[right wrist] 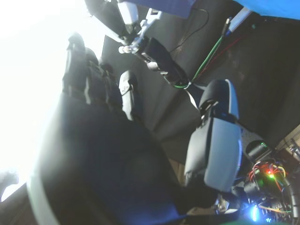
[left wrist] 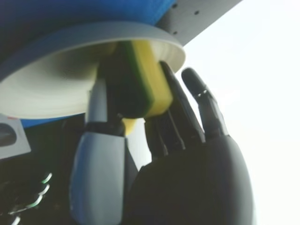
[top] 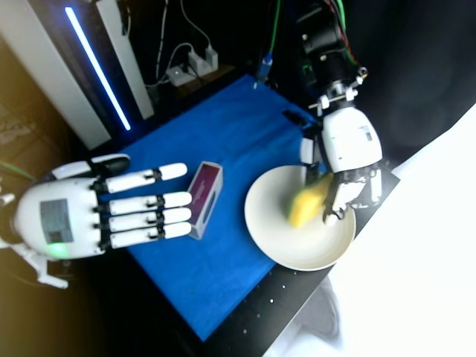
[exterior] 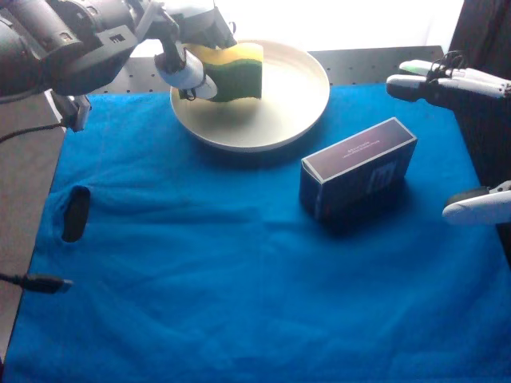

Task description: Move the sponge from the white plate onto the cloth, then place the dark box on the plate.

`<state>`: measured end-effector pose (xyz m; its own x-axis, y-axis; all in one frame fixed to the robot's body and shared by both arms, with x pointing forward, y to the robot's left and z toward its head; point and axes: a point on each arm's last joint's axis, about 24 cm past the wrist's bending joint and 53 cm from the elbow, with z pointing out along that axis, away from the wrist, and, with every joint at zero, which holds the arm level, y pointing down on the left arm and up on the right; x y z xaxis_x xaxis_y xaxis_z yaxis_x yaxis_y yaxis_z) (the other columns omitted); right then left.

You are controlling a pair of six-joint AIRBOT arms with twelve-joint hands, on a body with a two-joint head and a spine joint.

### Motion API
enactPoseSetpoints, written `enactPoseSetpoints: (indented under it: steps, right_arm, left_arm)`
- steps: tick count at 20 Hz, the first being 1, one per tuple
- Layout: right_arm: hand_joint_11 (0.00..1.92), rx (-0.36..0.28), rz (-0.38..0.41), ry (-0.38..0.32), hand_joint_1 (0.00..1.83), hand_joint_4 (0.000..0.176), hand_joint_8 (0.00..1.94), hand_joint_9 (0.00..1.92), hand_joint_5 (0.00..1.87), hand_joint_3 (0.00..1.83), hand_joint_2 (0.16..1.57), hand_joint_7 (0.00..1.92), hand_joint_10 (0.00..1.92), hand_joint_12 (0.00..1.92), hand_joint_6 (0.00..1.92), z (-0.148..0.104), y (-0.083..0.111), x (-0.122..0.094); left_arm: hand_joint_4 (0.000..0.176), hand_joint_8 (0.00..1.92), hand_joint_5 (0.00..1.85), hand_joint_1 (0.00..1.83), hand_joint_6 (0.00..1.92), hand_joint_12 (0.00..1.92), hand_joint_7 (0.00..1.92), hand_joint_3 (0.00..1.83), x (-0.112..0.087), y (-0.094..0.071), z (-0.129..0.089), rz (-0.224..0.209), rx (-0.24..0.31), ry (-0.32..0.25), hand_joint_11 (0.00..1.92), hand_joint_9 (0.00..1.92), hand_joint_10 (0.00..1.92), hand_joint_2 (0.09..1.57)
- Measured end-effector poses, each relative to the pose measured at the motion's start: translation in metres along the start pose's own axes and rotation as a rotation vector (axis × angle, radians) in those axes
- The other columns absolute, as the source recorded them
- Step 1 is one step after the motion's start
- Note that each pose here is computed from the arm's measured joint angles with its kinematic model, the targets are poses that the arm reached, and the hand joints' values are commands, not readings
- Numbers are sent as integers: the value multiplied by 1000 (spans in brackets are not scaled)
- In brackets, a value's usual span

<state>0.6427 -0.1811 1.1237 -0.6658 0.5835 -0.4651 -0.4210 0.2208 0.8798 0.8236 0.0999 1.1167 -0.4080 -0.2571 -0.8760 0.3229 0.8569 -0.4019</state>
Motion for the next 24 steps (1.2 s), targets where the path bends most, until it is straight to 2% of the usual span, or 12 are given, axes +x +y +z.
enactPoseSetpoints:
  steps: [2, 3, 5, 9, 10, 12, 13, 14, 17, 20, 23, 24]
  right_arm:
    - [103, 1, 3, 2, 749, 144, 3, 14, 132, 0, 934, 60, 2, 36, 0, 0, 0, 0]
    - [107, 1, 5, 1, 783, 131, 2, 11, 137, 6, 952, 59, 0, 37, 2, 0, 0, 0]
    - [91, 1, 12, 1, 824, 123, 3, 5, 148, 6, 957, 64, 0, 28, 5, 0, 0, 0]
    - [98, 0, 30, -3, 835, 120, 3, 5, 154, 3, 957, 69, 1, 29, 5, 1, 0, 1]
    - [108, -3, 36, -4, 803, 119, 4, 8, 157, 2, 955, 72, 2, 33, 5, 1, 1, 2]
    - [121, -6, 48, 0, 798, 113, 6, 17, 159, 3, 957, 80, 5, 38, 5, 2, 2, 7]
    - [120, -8, 53, 3, 810, 110, 5, 21, 161, 5, 965, 79, 6, 37, 5, 2, 3, 9]
    - [89, -8, 55, 4, 833, 126, 0, 6, 165, 4, 965, 66, 0, 22, 5, 2, 3, 9]
    - [105, -10, 59, -1, 837, 130, 8, 23, 173, 0, 960, 87, 7, 28, 6, 2, 4, 9]
    - [104, -7, 55, 2, 862, 112, 6, 51, 191, 6, 982, 99, 10, 23, 7, 2, 3, 9]
    - [142, -3, 43, -4, 847, 91, 11, 82, 206, 7, 994, 124, 16, 36, 9, 1, 1, 4]
    - [169, 0, 35, -9, 817, 75, 2, 113, 231, 0, 996, 160, 2, 41, 6, 0, 0, 0]
  left_arm:
    - [0, 1139, 771, 1331, 4, 1216, 894, 2, -7, 0, -10, -49, 31, -22, 301, 928, 58, 1142]
    - [0, 1020, 935, 1245, 733, 1446, 996, 0, -13, -3, -17, -82, 55, -41, 390, 1092, 164, 1116]
    - [15, 951, 956, 1225, 972, 1440, 1032, 0, -40, -15, -43, -117, 148, -117, 558, 1093, 370, 1110]
    - [0, 1106, 979, 1221, 900, 1511, 965, 6, -70, -46, -115, -55, 322, -209, 715, 981, 787, 1119]
    - [0, 1243, 1082, 1240, 673, 1839, 910, 3, -69, -53, -132, -35, 363, -216, 142, 660, 1099, 1114]
    - [0, 1373, 1081, 1249, 620, 1913, 860, 1, -50, -66, -163, 12, 423, -182, 5, 394, 1384, 1131]
    - [0, 1316, 1039, 1220, 769, 1774, 846, 5, -35, -68, -178, 34, 436, -141, 0, 391, 1255, 1138]
    - [0, 1160, 1008, 1246, 782, 1565, 991, 0, -19, -67, -190, 43, 445, -90, 621, 883, 996, 1114]
    - [0, 1098, 994, 1224, 963, 1368, 930, 0, 29, -44, -198, -33, 388, 69, 451, 818, 890, 1126]
    - [0, 971, 1277, 1277, 309, 1213, 1096, 0, 81, -29, -191, -55, 323, 197, 987, 1148, 743, 1040]
    - [0, 877, 1265, 1267, 424, 1204, 1098, 6, 100, -27, -184, -73, 306, 234, 815, 1063, 611, 1030]
    - [0, 210, 834, 1060, 39, 1510, 758, 0, 104, -23, -183, -88, 294, 239, 259, 702, 519, 944]
